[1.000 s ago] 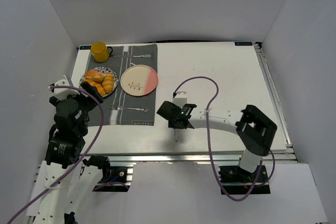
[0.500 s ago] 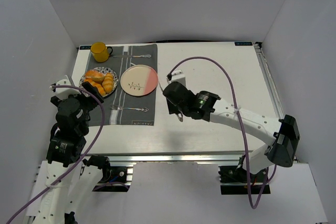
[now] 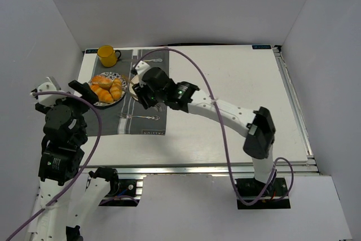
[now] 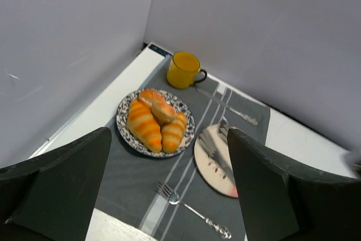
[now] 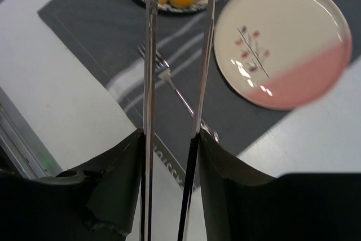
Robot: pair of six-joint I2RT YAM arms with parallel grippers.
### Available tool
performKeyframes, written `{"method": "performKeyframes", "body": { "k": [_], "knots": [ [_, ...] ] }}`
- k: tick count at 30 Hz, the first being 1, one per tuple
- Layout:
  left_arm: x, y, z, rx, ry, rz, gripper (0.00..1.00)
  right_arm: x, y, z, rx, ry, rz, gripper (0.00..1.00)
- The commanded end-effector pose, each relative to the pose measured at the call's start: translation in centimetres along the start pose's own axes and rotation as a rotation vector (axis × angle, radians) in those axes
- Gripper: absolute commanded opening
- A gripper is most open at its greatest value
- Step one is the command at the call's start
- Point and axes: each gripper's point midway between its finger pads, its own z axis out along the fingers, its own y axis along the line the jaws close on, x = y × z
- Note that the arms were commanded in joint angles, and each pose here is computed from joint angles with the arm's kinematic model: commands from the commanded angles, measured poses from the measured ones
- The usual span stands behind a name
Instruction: Place the bread
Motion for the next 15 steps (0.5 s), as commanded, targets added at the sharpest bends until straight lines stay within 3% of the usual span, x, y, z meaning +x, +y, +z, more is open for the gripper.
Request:
{"method": "performKeyframes", "body": {
  "k": [1, 6, 15],
  "knots": [
    [-1.7, 0.6, -0.2, -0.045, -0.031, 0.005, 0.94, -4.1, 1.5, 2.3, -0.132, -0.105, -0.076, 0.48],
    [-1.7, 0.4, 0.2, -0.053, -0.025, 0.02, 0.94, -7.7, 2.5, 4.9, -0.2, -0.182, -0.069, 0.47],
    [-0.8, -0.3, 0.8, -0.039, 0.005, 0.04, 0.94, -7.7, 0.3, 10.0, -0.249, -0.234, 0.037, 0.47]
  ]
}}
